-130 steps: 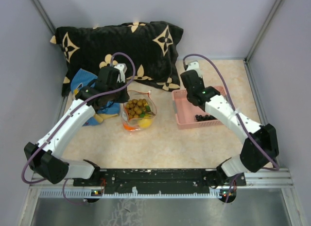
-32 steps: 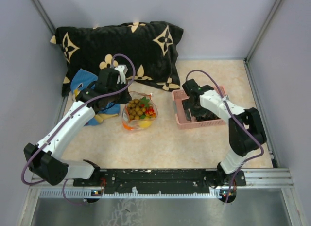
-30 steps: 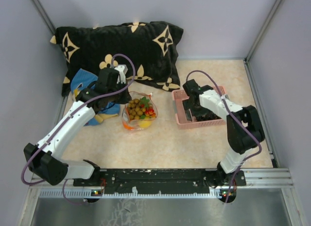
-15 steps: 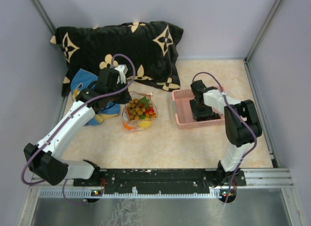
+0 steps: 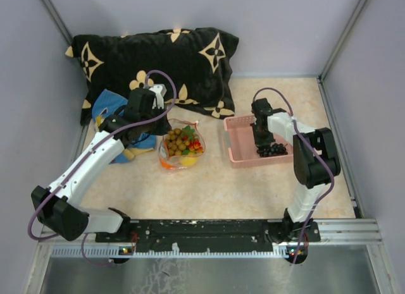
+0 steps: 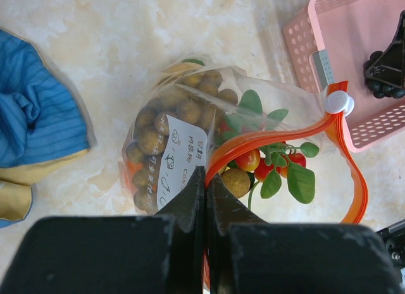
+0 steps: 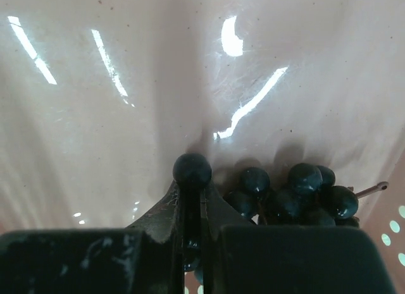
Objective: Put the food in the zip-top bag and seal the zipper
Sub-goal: Pick up the fake fruit from the bin, then place the fake fruit in the zipper food storage bag, then zip the zipper food storage bag at the center of the board.
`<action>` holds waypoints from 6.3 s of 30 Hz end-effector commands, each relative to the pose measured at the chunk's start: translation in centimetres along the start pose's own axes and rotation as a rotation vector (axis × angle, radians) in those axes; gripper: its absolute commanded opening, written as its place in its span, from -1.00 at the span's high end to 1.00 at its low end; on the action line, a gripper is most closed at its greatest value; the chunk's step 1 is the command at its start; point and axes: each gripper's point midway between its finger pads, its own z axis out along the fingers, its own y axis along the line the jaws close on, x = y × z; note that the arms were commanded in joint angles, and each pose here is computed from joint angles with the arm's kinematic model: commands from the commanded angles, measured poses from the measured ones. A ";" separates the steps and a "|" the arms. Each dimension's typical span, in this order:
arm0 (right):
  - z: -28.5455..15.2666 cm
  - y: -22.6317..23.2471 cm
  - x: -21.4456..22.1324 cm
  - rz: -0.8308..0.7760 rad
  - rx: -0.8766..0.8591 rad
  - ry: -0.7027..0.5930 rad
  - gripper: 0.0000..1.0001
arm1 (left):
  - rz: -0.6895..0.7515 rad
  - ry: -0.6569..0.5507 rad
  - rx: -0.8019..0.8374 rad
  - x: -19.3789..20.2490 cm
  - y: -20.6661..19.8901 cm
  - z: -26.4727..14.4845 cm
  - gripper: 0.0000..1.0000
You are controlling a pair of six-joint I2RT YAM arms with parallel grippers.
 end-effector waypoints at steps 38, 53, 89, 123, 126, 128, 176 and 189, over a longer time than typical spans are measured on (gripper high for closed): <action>-39.4 17.9 -9.8 -0.030 -0.872 -0.934 1.00 | 0.013 -0.040 0.047 -1.5 -1.0 0.0 1.00; -37.8 28.0 -7.6 -0.028 -1.085 -0.910 1.00 | -0.003 -0.046 0.063 -1.1 -1.1 -0.3 1.00; -26.5 26.8 -6.8 -0.124 -0.659 -0.768 -0.15 | -0.010 -0.060 0.056 -1.0 -0.9 -0.7 1.00; -27.9 21.5 -7.5 -0.134 -0.411 -0.655 1.00 | 0.037 -0.064 0.065 -1.4 -1.0 -2.2 0.61; -28.2 21.7 -7.4 -0.102 -0.427 -0.643 1.00 | 0.049 -0.088 0.077 -1.9 -1.2 -3.2 0.19; -27.3 21.8 -7.2 -0.090 -0.417 -0.619 1.00 | 0.048 -0.100 0.093 -2.1 -1.5 -4.0 -0.05; -25.4 21.2 -10.6 0.074 -0.475 -0.605 1.00 | 0.135 -0.112 0.033 6.5 -3.4 -1.8 0.67; -23.4 17.5 -8.4 0.040 -0.494 -0.558 0.85 | 0.338 -0.320 0.022 1.3 -2.4 -7.7 1.00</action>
